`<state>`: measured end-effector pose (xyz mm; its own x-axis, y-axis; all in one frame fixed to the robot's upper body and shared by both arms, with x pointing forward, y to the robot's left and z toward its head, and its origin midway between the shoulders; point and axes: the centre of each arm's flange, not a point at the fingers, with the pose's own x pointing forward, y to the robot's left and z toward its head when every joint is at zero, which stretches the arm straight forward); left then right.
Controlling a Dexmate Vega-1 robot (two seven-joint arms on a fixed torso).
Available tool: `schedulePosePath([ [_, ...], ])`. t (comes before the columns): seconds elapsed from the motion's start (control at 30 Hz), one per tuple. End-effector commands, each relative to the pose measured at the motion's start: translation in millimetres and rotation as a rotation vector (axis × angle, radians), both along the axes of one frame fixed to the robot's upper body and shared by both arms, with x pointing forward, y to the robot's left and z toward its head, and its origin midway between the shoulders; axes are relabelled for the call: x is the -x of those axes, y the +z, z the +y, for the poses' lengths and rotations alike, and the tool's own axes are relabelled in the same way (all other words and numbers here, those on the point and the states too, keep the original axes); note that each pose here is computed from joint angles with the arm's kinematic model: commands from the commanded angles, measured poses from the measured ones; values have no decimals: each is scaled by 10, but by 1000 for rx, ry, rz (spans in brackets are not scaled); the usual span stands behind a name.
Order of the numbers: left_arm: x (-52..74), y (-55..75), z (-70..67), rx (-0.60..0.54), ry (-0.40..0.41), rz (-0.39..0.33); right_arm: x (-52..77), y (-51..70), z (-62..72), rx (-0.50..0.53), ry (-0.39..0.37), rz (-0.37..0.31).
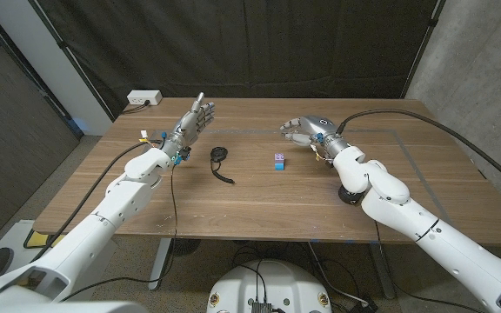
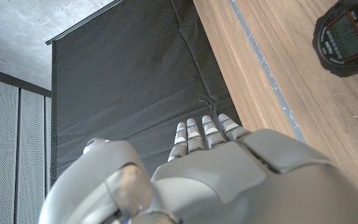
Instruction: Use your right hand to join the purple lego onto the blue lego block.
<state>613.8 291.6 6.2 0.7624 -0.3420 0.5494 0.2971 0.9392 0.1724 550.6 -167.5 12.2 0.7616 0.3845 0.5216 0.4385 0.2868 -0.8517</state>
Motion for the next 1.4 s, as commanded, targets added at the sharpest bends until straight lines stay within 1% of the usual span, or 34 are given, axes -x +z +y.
schedulePosePath([
  [0.03, 73, -21, -46, -1, 0, -5, -58, 152, -278, -243, 135, 20],
  [0.2, 95, -18, -37, -12, -2, -6, -148, 179, -349, -334, 195, 59],
  [0.37, 133, 27, 0, -39, 11, -16, -248, 215, -390, -418, 265, 106],
  [0.53, 128, 49, 42, -58, 19, -27, -370, 224, -437, -517, 342, 157],
  [0.67, 120, 53, 49, -61, 19, -32, -475, 211, -505, -589, 395, 200],
  [0.77, 96, 54, 37, -60, 10, -31, -555, 204, -566, -649, 438, 239],
  [0.97, 47, 73, -12, -66, -4, -34, -746, 206, -692, -760, 545, 356],
  [1.0, 38, 74, -26, -65, -3, -39, -808, 209, -740, -793, 581, 388],
  [1.1, 34, 68, -39, -49, -4, -43, -883, 221, -793, -845, 636, 426],
  [1.23, 52, 62, -32, -41, 2, -49, -926, 256, -827, -878, 664, 440],
  [1.4, 67, 28, 8, -22, 13, -51, -942, 283, -834, -875, 655, 450],
])
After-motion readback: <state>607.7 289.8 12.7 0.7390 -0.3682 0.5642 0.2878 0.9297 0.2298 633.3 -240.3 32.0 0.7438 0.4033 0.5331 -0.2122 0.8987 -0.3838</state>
